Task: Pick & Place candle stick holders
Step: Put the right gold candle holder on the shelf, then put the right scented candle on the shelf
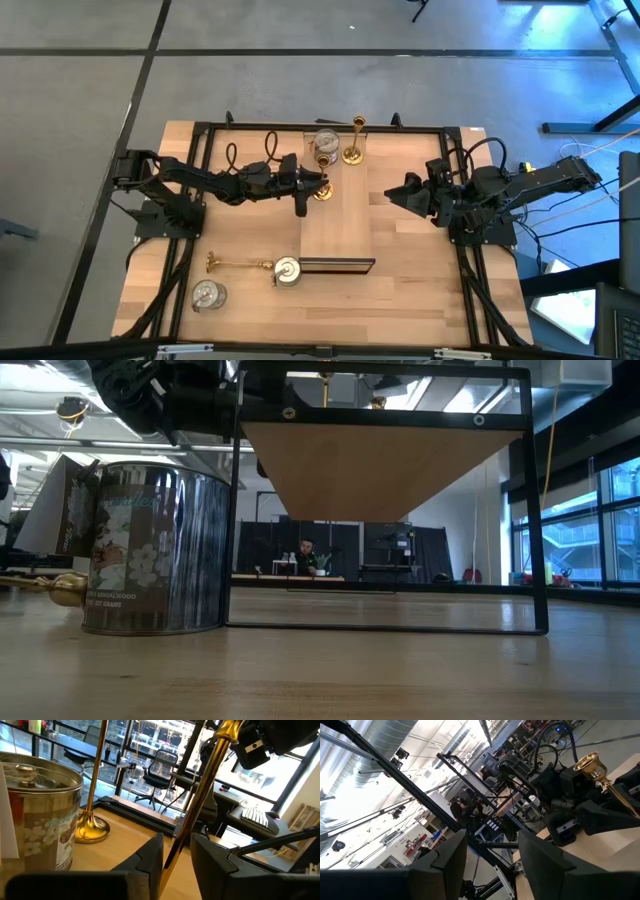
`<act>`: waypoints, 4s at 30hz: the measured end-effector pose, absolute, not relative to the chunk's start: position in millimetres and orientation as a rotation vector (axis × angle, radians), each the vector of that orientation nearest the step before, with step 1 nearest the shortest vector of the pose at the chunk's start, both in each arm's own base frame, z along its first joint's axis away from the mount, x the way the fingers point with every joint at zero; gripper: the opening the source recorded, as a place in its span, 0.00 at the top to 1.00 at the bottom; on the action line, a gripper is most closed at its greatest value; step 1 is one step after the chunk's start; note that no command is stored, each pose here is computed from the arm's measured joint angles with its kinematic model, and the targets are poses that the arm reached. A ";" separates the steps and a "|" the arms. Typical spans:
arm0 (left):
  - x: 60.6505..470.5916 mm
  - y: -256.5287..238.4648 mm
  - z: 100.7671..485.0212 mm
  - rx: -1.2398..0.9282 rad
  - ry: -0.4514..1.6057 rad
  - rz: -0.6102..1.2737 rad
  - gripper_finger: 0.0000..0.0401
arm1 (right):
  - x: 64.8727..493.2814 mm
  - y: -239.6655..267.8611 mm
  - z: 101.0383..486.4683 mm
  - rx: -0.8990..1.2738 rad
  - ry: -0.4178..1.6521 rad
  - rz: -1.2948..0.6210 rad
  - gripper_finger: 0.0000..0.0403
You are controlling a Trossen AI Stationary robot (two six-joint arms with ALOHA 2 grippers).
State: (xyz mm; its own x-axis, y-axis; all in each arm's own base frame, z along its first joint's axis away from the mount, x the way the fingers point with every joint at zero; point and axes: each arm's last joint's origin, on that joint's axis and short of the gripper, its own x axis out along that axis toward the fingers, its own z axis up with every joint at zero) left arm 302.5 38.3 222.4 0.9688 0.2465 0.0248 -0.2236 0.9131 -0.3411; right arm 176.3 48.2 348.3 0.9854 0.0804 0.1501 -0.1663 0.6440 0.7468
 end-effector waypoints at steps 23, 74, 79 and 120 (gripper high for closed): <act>302.7 32.8 222.7 -0.353 -0.084 0.309 0.75 | 176.3 48.2 348.3 0.860 -0.106 0.141 0.55; 237.2 -7.5 263.9 -0.743 0.198 0.178 0.57 | 176.1 52.2 346.1 0.844 -0.033 0.255 0.55; 236.3 -32.0 268.1 -0.873 0.232 -0.007 0.57 | 174.5 57.5 346.1 0.878 0.042 0.408 0.55; 282.5 -183.9 293.2 -0.848 0.869 0.418 0.75 | 156.4 97.0 340.2 0.761 0.195 0.668 0.55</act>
State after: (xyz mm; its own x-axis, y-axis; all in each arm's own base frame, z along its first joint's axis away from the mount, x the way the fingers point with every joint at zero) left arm 282.5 -183.9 293.2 0.5955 -0.0080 -0.8033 -0.6328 0.6114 -0.4752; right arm 156.4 97.0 340.2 0.7784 0.6238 0.0700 -0.4881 0.5314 0.6924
